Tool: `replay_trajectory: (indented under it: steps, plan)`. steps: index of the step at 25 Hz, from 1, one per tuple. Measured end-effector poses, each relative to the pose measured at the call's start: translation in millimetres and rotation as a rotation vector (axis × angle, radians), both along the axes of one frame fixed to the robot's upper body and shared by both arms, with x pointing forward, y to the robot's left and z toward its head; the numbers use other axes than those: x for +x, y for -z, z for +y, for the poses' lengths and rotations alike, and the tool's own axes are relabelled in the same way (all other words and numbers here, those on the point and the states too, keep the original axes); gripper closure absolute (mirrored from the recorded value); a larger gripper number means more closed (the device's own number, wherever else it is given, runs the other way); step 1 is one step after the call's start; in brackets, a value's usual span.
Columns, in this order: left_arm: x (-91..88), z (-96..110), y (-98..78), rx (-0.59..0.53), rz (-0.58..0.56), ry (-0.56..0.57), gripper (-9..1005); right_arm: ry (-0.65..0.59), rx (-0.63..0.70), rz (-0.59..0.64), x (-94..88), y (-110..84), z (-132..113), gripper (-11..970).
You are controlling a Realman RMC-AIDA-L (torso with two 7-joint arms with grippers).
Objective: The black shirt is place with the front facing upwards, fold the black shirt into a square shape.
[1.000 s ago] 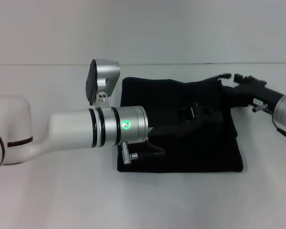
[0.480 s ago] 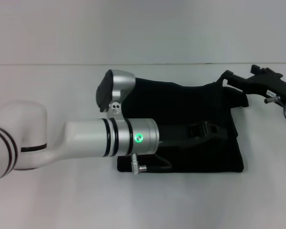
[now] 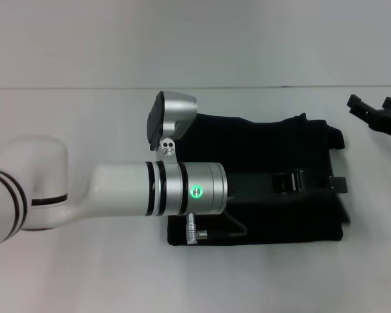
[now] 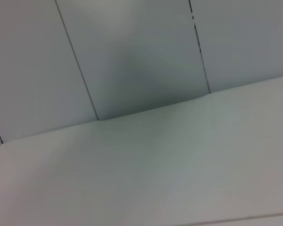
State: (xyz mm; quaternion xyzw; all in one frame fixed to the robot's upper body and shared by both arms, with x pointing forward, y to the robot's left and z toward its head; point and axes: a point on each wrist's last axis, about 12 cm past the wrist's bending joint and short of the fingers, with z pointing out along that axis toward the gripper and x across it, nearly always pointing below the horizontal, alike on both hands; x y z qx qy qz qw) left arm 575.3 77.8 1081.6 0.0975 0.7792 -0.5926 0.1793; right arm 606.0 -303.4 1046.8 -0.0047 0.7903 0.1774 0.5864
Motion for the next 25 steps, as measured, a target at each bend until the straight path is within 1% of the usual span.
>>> replay_trajectory:
  steps: [6, 7, 9, 11, 12, 14, 15, 16, 17, 18, 19, 20, 21, 22, 24, 25]
  plan:
    - [-2.1, 4, -0.7, -0.027, 0.004, 0.003, 481, -0.008, 0.028, 0.022, -5.5, 6.8, 5, 30]
    - [-1.5, 7, -2.9, -0.040, -0.003, 0.007, 460, -0.005, 0.040, 0.026, -6.2, 7.3, 5, 30]
    - [0.0, 16, -10.0, -0.076, -0.038, 0.026, 419, 0.008, 0.081, 0.040, -7.0, 7.2, 3, 30]
    - [0.2, 33, -17.4, -0.108, -0.116, 0.050, 377, 0.015, 0.146, 0.068, -6.1, 4.9, -1, 30]
    - [0.8, 44, -21.1, -0.114, -0.171, 0.056, 356, 0.005, 0.178, 0.086, -5.5, 2.8, -4, 30]
    - [0.2, 72, -23.3, -0.099, -0.277, 0.032, 315, -0.032, 0.251, 0.129, -3.4, -5.1, -10, 30]
    - [0.2, 72, -23.3, -0.099, -0.277, 0.032, 294, -0.061, 0.289, 0.158, -2.7, -10.3, -13, 30]
    - [-0.5, 91, -23.0, -0.074, -0.330, 0.001, 273, -0.090, 0.339, 0.197, -2.2, -16.3, -17, 30]
    - [-1.5, 127, -21.5, 0.006, -0.426, -0.069, 239, -0.114, 0.380, 0.238, -1.8, -22.5, -22, 30]
    - [-2.7, 144, -19.5, 0.049, -0.460, -0.102, 204, -0.139, 0.419, 0.284, -1.6, -28.8, -26, 30]
    - [-3.1, 154, -19.0, 0.080, -0.487, -0.122, 170, -0.152, 0.447, 0.327, -1.6, -34.9, -33, 30]
    - [-5.2, 175, -16.8, 0.137, -0.527, -0.161, 136, -0.165, 0.472, 0.370, -2.4, -39.3, -37, 30]
    - [-7.0, 192, -15.3, 0.181, -0.553, -0.192, 101, -0.172, 0.496, 0.418, -3.4, -43.9, -43, 30]
    - [-8.5, 202, -13.5, 0.207, -0.561, -0.216, 67, -0.177, 0.516, 0.470, -4.7, -48.5, -49, 30]
    - [-12.6, 229, -8.2, 0.269, -0.565, -0.295, 51, -0.187, 0.537, 0.545, -6.7, -53.0, -55, 29]
    - [-14.2, 238, -5.5, 0.290, -0.556, -0.342, 43, -0.186, 0.541, 0.579, -7.5, -54.5, -57, 29]
